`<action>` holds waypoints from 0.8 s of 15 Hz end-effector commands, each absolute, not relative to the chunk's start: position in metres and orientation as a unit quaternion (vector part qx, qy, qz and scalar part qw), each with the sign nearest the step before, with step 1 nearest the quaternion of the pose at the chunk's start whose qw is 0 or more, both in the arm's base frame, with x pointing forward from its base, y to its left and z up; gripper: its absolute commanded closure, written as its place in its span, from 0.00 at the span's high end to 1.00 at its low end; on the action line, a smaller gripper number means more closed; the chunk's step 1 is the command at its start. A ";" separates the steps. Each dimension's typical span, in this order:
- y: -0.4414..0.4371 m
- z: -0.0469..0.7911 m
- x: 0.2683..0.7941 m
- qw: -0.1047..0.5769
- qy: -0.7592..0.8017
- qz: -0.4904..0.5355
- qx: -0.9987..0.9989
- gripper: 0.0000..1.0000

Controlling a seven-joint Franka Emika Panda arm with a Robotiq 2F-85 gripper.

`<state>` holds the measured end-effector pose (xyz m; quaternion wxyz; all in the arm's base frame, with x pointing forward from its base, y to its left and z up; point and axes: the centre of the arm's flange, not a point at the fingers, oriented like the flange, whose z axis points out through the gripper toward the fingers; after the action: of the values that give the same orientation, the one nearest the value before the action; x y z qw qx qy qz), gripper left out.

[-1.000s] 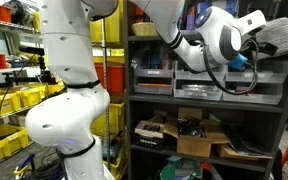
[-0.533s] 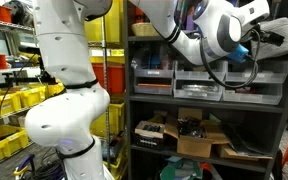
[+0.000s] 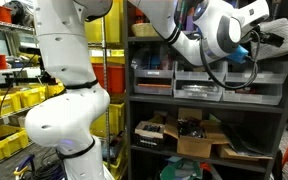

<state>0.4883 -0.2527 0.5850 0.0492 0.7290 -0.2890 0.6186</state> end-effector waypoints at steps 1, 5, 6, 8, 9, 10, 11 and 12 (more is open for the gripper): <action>-0.253 0.585 0.488 0.049 -0.289 0.619 0.729 1.00; -0.253 0.585 0.488 0.049 -0.289 0.619 0.729 1.00; -0.253 0.585 0.488 0.049 -0.289 0.619 0.729 1.00; -0.245 0.581 0.485 0.053 -0.276 0.624 0.729 1.00; -0.239 0.577 0.486 0.060 -0.268 0.631 0.726 1.00; -0.232 0.575 0.488 0.068 -0.260 0.640 0.720 1.00; -0.229 0.575 0.489 0.076 -0.257 0.651 0.710 1.00; -0.227 0.578 0.493 0.084 -0.243 0.659 0.707 1.00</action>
<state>0.4915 -0.2446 0.5973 0.0582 0.7271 -0.2713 0.6279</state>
